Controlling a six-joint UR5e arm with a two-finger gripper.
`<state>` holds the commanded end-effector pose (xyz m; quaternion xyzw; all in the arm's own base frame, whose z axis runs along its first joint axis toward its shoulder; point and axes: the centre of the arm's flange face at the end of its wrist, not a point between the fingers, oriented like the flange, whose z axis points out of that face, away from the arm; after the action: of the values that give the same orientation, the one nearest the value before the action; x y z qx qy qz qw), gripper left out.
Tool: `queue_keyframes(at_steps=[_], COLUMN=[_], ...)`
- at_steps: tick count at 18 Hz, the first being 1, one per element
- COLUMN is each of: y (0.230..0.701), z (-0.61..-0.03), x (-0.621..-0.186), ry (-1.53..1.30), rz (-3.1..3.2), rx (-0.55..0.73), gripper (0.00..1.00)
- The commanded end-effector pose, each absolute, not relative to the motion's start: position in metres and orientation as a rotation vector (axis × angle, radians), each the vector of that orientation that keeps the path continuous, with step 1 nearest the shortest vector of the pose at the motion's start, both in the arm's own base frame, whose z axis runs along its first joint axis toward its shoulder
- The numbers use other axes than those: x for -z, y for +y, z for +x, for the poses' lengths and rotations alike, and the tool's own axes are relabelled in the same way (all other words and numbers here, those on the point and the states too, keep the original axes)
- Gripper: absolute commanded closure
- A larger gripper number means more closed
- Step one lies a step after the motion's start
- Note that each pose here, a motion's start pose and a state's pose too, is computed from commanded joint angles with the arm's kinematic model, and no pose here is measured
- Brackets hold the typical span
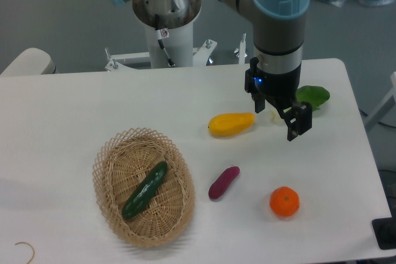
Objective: Pick up the cucumber from the basket
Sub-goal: 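Move the open gripper over the wicker basket toward the green cucumber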
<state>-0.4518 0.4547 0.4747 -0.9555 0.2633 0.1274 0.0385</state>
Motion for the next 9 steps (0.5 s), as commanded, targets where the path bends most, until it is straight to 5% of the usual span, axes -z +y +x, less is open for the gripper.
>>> queue_keyframes(at_steps=[9], y=[0.459], z=[-0.438], x=[-0.454], ry=[0.837], rz=[-2.939], rx=[-0.335], gripper=[0.0])
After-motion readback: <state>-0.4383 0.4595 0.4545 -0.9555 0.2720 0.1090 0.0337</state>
